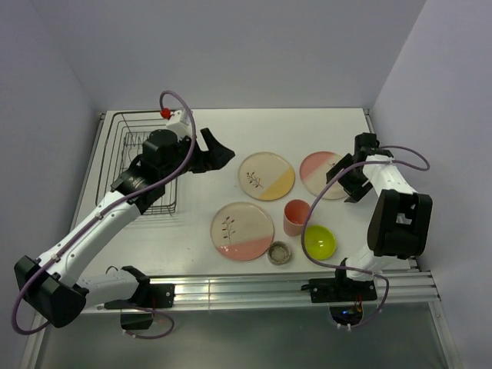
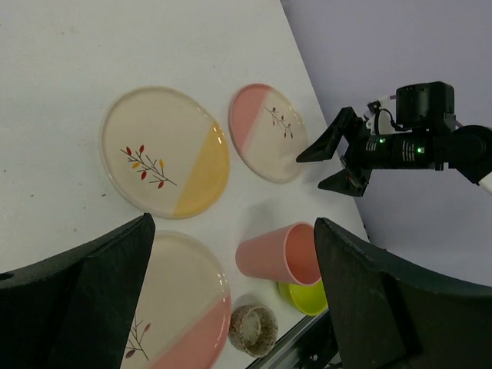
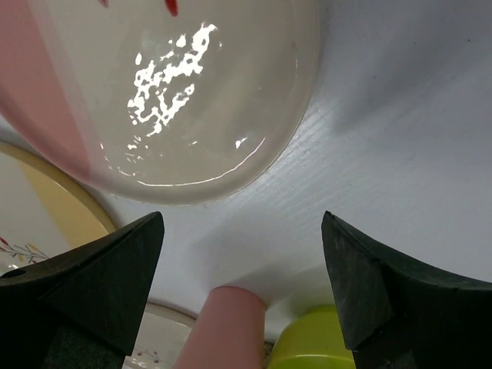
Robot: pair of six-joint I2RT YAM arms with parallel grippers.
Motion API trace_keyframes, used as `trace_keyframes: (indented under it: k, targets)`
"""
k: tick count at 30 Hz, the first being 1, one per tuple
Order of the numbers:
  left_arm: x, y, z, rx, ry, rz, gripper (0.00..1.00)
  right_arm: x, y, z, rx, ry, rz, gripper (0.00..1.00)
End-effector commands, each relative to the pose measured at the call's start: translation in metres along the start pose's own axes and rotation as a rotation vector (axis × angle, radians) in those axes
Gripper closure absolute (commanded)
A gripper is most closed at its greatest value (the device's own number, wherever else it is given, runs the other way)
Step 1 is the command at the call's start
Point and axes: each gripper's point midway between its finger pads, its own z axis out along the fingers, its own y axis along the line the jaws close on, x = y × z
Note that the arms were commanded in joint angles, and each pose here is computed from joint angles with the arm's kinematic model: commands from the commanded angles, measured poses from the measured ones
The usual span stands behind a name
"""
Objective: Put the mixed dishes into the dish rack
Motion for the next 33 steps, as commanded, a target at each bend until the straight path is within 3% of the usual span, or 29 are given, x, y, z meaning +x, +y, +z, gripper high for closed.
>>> trace_keyframes:
  k: [1, 10, 18, 21, 22, 23, 28, 33]
  targets:
    - [-0.018, -0.026, 0.000, 0.063, -0.059, 0.057, 0.09, -0.014, 0.008, 0.009, -0.024, -0.054, 0.076, 0.10]
    - [0.002, -0.060, -0.003, 0.149, -0.030, 0.072, 0.10, -0.009, -0.012, 0.047, 0.064, -0.089, 0.237, 0.17]
    - [0.020, -0.065, -0.008, 0.144, -0.007, 0.108, 0.10, 0.007, -0.024, 0.077, 0.098, -0.071, 0.305, 0.35]
    - [0.028, -0.065, -0.003, 0.143, 0.015, 0.125, 0.11, 0.004, -0.028, 0.075, 0.106, -0.109, 0.315, 0.63]
    - [0.028, -0.062, 0.001, 0.116, 0.010, 0.130, 0.11, 0.002, -0.028, 0.074, 0.106, -0.114, 0.315, 0.92]
    - [0.030, -0.061, 0.004, 0.102, 0.012, 0.142, 0.11, 0.002, -0.027, 0.073, 0.105, -0.113, 0.315, 0.99]
    - [0.050, -0.062, 0.031, 0.079, 0.082, 0.191, 0.10, -0.001, -0.024, 0.067, 0.102, -0.110, 0.297, 1.00]
    - [0.072, -0.050, 0.069, 0.020, 0.175, 0.254, 0.09, -0.009, 0.007, 0.036, -0.044, -0.111, 0.304, 1.00]
